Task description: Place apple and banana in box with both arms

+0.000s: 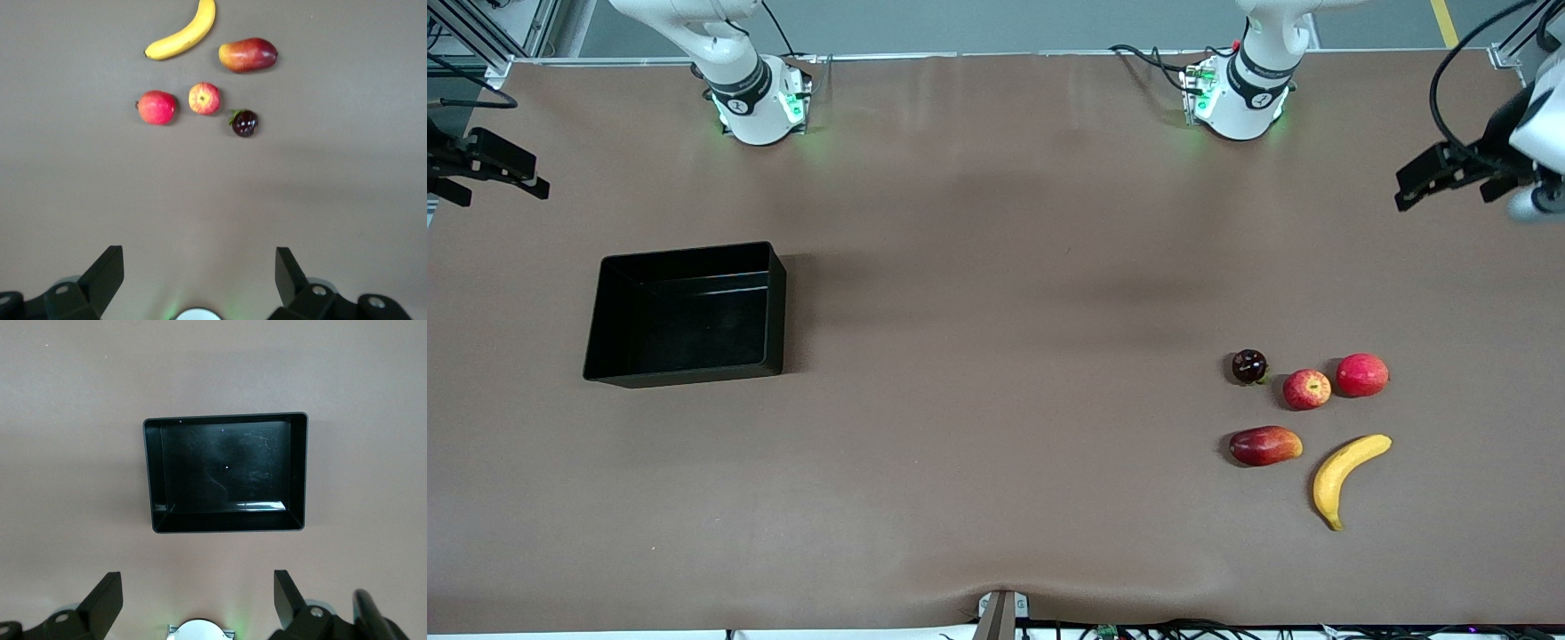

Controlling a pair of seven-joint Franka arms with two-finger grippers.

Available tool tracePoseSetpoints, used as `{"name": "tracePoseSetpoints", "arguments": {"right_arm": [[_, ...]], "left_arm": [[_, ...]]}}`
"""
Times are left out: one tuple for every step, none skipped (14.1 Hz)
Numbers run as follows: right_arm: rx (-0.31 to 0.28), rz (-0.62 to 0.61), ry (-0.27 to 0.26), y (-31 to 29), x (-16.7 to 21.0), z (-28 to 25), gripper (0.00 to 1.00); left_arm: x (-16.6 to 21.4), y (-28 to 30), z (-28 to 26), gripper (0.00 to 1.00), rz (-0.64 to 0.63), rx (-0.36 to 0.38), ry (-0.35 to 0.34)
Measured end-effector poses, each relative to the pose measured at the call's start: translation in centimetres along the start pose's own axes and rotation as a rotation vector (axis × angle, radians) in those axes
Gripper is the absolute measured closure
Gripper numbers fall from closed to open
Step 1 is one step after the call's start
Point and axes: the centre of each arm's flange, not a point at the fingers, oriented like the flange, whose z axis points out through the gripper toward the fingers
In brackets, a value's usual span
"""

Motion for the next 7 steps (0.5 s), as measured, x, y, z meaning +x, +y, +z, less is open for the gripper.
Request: {"name": "tracePoseSetpoints", "arguments": {"right_arm": [[0.000, 0.007, -0.010, 0.4, 0.3, 0.5, 0.00], [0.001, 0.015, -0.022, 0.9, 0.8, 1.2, 0.00], [0.000, 0.023, -0.039, 1.4, 1.4, 2.1, 0.00], [-0.007, 0.031, -0.057, 2.0, 2.1, 3.1, 0.00], [-0.019, 0.039, -0.075, 2.5, 2.7, 4.1, 0.00], [-0.029, 0.047, -0.096, 3.2, 3.2, 5.1, 0.00], [-0.034, 0.060, -0.118, 4.0, 3.7, 6.3, 0.00]], "left_arm": [[1.0, -0.1, 1.2, 0.00, 0.000, 0.011, 0.009], [2.1, -0.1, 2.7, 0.00, 0.003, 0.020, 0.025], [3.0, 0.1, 4.3, 0.00, 0.006, 0.020, 0.038], [4.0, 0.2, 6.2, 0.00, 0.010, 0.017, 0.050], [5.0, 0.3, 8.4, 0.00, 0.012, 0.012, 0.059], [6.1, 0.3, 10.8, 0.00, 0.013, 0.007, 0.066], [7.2, 0.1, 13.4, 0.00, 0.010, 0.000, 0.074]]}}
